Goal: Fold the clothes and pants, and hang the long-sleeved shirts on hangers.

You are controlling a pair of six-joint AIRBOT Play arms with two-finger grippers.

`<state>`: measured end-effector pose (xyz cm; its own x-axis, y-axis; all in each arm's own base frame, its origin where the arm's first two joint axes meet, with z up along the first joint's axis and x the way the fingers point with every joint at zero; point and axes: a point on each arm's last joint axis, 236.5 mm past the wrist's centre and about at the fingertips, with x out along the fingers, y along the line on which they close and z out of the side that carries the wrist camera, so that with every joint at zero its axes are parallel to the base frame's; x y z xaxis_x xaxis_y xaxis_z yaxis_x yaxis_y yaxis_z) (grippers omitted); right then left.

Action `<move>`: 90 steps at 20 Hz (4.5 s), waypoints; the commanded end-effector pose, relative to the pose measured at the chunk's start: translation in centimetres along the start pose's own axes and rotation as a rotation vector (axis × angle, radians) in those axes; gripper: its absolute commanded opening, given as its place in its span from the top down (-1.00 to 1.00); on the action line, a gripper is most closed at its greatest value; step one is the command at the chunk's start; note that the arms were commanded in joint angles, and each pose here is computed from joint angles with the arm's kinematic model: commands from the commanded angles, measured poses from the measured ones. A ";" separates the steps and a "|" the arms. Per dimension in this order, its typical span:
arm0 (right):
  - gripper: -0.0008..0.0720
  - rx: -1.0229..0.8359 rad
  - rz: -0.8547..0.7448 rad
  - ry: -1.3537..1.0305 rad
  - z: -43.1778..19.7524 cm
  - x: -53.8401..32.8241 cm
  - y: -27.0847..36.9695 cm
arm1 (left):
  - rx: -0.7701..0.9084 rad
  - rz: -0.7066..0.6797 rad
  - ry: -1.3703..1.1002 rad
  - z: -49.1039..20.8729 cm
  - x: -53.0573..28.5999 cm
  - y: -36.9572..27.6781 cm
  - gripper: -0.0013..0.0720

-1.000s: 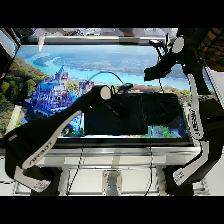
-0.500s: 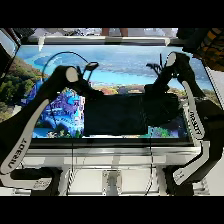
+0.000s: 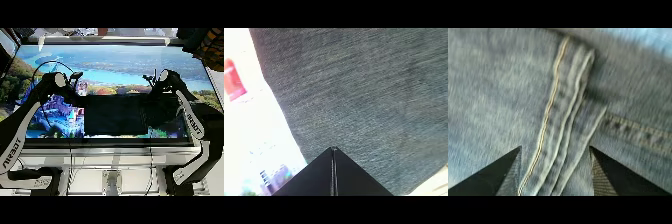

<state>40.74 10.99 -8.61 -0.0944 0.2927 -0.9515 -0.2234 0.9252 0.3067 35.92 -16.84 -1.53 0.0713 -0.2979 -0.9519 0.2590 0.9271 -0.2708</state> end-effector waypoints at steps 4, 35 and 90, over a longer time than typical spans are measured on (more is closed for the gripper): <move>-0.07 0.024 0.016 -0.015 1.1 2.8 -0.7 | -0.013 0.004 0.007 -0.5 0.6 0.5 0.88; -0.15 -0.128 -0.155 -0.245 9.2 -7.8 3.5 | -0.400 -0.216 -0.222 -4.4 -4.5 9.0 -0.06; -0.14 -0.115 -0.215 -0.309 7.6 -16.1 -1.2 | -0.173 -0.257 0.018 4.6 -3.8 -13.4 0.89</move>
<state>49.88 7.01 6.09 0.2562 0.1701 -0.9515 -0.3054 0.9482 0.0873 36.54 -19.59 10.32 0.0552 -0.4508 -0.8909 0.0285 0.8926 -0.4499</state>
